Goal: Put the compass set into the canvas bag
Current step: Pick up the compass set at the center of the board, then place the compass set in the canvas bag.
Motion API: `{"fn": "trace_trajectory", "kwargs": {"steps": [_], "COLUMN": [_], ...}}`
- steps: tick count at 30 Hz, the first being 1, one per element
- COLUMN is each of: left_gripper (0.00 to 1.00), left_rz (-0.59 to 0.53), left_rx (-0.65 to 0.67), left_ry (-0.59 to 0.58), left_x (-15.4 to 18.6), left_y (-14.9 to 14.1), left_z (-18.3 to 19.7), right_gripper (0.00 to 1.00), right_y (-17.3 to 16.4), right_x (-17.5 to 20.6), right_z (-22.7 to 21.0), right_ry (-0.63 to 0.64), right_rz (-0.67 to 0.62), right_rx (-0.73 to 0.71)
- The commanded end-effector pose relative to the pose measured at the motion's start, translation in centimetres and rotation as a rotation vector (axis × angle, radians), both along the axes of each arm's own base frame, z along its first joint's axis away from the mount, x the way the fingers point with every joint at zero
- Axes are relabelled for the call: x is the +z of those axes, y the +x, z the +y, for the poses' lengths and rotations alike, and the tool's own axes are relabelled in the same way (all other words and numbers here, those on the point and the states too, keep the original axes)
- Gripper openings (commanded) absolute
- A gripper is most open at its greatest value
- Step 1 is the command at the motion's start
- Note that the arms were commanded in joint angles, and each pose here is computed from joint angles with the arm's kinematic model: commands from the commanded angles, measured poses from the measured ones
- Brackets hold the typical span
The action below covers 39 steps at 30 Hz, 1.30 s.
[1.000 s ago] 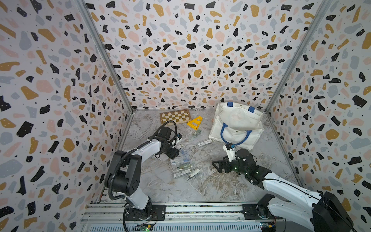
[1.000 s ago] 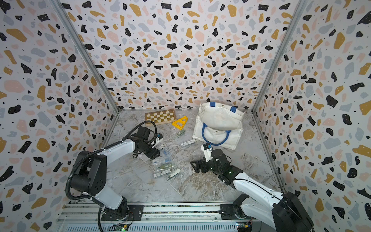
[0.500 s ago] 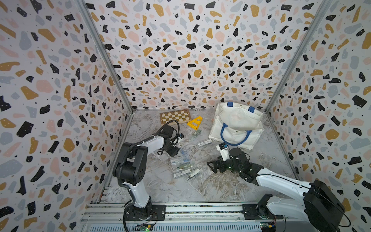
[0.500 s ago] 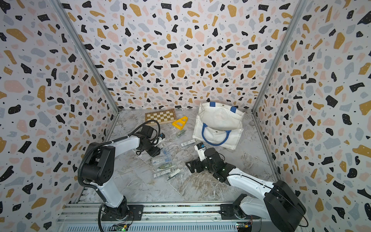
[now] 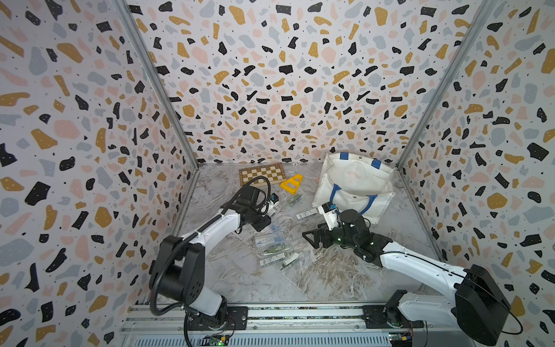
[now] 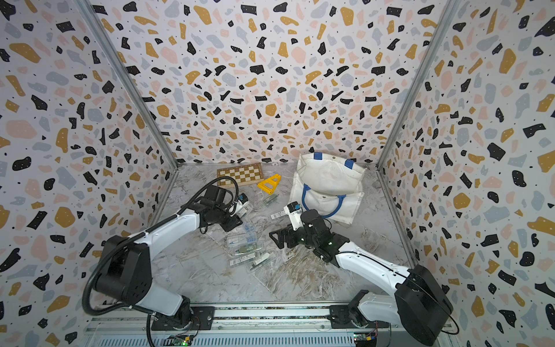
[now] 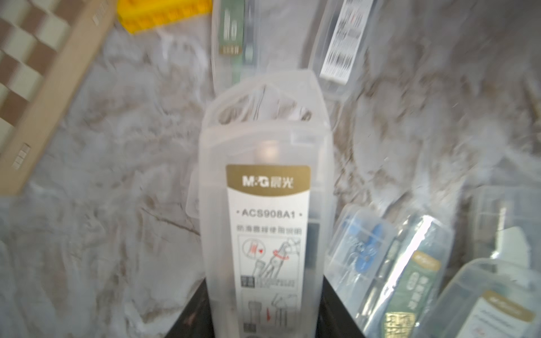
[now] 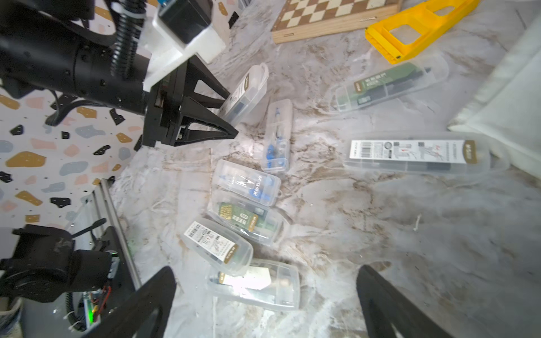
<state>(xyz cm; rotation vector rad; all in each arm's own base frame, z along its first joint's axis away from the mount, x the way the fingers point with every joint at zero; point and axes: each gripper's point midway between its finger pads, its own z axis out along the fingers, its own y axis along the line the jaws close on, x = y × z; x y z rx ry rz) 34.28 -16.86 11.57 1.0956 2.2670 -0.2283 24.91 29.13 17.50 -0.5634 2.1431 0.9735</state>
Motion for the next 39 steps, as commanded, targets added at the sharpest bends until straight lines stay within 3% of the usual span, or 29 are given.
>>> {"fn": "trace_trajectory", "kwargs": {"steps": [1, 8, 13, 22, 29, 39], "left_gripper": [0.24, 0.25, 0.25, 0.24, 0.24, 0.24], "left_rz": [-0.113, -0.152, -0.135, -0.121, -0.132, -0.12], "left_rx": [0.005, -0.136, -0.158, -0.206, -0.206, -0.242], "left_ry": [-0.093, -0.142, -0.151, -0.164, -0.159, -0.193], "left_x": [3.1, 4.7, 4.5, 4.4, 4.4, 4.7], "left_y": [-0.2, -3.9, -4.8, -5.6, -5.9, -6.4], "left_z": [-2.8, -7.1, -7.7, -8.5, -8.2, -9.0], "right_gripper": [0.97, 0.92, 0.8, 0.68, 0.5, 0.45], "right_y": [0.1, 2.0, 2.8, 2.4, 3.4, 4.0], "right_x": [3.0, 5.5, 5.1, 4.6, 3.7, 4.0], "right_z": [1.1, 2.2, 2.9, 4.9, 5.0, 5.3], "right_ry": [0.057, 0.105, 0.181, 0.209, 0.235, 0.26], "right_rz": [0.045, 0.076, 0.169, 0.206, 0.234, 0.234], "right_rx": [0.044, 0.08, 0.113, 0.184, 0.181, 0.18]}}
